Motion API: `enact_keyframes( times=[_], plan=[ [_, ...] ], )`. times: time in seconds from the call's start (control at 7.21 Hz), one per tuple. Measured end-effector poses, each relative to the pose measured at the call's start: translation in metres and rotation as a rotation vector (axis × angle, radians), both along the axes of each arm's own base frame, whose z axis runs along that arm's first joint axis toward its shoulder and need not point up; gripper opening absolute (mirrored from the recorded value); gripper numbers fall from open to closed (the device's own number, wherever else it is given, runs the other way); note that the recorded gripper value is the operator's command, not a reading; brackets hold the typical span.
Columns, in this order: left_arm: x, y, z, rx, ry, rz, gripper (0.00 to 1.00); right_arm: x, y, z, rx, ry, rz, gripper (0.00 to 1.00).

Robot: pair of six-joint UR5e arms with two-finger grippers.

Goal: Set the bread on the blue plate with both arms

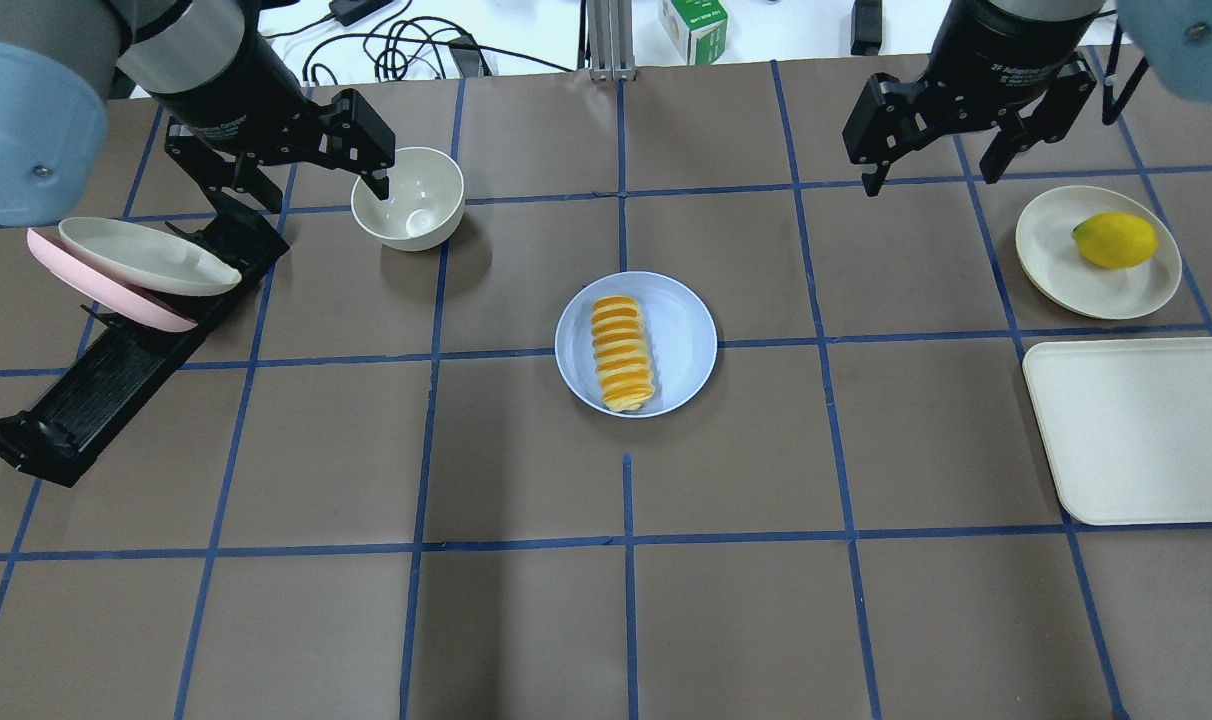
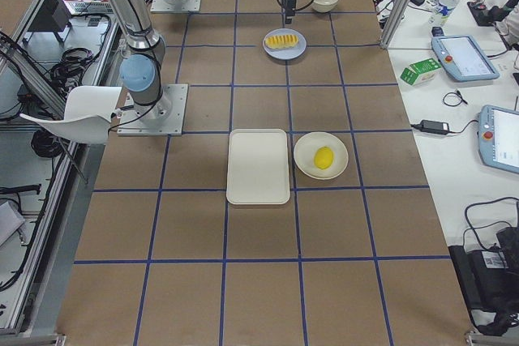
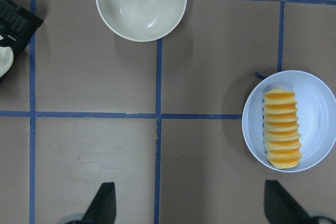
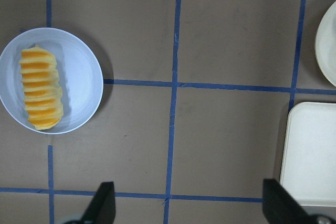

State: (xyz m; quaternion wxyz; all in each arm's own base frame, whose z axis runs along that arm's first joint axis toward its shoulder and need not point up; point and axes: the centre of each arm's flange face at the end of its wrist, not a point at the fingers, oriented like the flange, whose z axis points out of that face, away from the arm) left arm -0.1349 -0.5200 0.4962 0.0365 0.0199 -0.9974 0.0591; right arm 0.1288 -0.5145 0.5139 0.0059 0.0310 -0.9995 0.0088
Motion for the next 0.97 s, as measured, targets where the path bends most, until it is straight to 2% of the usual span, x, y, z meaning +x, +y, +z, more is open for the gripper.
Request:
enact_keyframes(
  times=[0.97],
  plan=[
    [-0.0021,0.0008,0.0,0.001,0.005,-0.007,1.0,0.0006,-0.0044,0.0,-0.021,-0.001,-0.002,1.0]
  ],
)
